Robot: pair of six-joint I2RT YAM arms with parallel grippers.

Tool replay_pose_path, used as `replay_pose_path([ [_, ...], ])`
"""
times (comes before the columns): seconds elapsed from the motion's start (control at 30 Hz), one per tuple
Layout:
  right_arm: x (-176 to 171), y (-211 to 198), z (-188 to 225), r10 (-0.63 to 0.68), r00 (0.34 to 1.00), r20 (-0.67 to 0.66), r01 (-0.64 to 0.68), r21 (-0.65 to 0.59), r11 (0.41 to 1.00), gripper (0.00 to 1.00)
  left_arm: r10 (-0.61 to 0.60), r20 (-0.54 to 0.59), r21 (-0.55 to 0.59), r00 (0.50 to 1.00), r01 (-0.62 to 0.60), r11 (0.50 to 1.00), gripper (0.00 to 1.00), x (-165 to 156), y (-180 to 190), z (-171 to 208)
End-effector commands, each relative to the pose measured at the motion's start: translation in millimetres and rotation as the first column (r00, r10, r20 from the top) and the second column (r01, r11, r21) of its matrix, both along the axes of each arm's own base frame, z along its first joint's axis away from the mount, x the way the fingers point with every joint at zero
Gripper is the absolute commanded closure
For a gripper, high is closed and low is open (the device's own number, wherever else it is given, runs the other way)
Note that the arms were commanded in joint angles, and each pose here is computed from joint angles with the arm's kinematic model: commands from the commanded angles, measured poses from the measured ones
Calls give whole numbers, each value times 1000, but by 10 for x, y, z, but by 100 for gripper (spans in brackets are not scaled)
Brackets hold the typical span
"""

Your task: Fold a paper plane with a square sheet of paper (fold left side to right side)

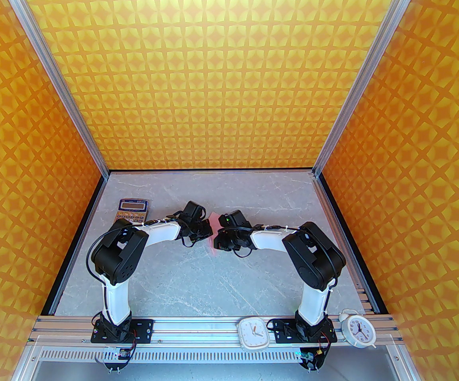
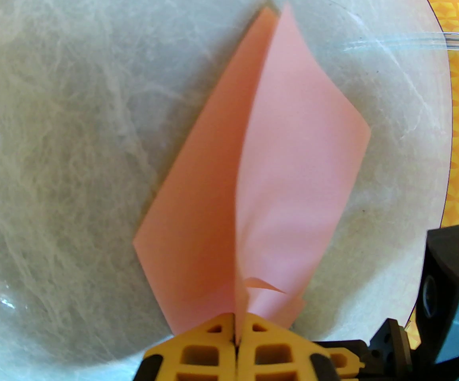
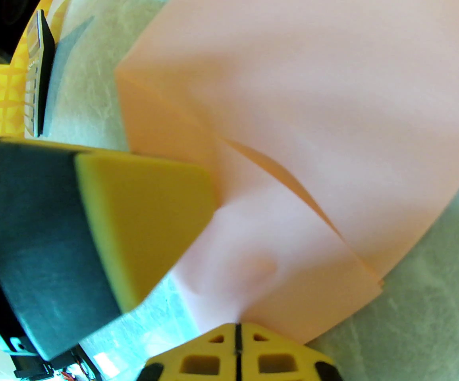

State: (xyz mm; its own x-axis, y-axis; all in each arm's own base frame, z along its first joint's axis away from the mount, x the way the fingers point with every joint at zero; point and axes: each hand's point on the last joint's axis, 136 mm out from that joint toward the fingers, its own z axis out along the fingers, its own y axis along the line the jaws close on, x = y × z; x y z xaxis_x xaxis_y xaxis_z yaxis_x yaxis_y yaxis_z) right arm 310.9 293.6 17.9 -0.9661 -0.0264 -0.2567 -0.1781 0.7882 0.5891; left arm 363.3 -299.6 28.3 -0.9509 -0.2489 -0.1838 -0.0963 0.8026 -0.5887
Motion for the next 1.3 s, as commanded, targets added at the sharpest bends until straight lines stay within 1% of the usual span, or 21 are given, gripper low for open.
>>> replay_pose_path([
  [0.0, -102, -21, 44, 23, 1000, -2, -23, -47, 999, 93, -1, -5, 42, 1000, 1, 999, 100, 21, 17, -55],
  [0.37, -174, 16, 237, 23, 1000, 19, -23, -28, 999, 92, 1, -6, 50, 1000, -1, 999, 100, 37, 21, -74],
  [0.63, -255, 41, 11, 41, 998, -38, -42, -38, 998, 93, 1, -6, 51, 1000, 0, 999, 100, 43, 14, -81],
  [0.83, -339, -2, -202, 51, 995, -87, -59, -82, 995, 93, 2, -6, 50, 1000, -1, 999, 100, 44, 10, -78],
  [1.13, -437, -242, -399, 58, 990, -126, -89, -254, 963, 97, -1, -6, 51, 1000, 1, 999, 100, 49, 9, -83],
  [1.2, -437, -221, -376, 68, 991, -119, -96, -247, 964, 97, -2, -3, 51, 1000, 2, 999, 100, 52, 5, -72],
  [1.27, -394, -142, -270, 72, 993, -90, -89, -200, 976, 97, -4, -2, 52, 1000, 4, 999, 100, 54, 7, -63],
])
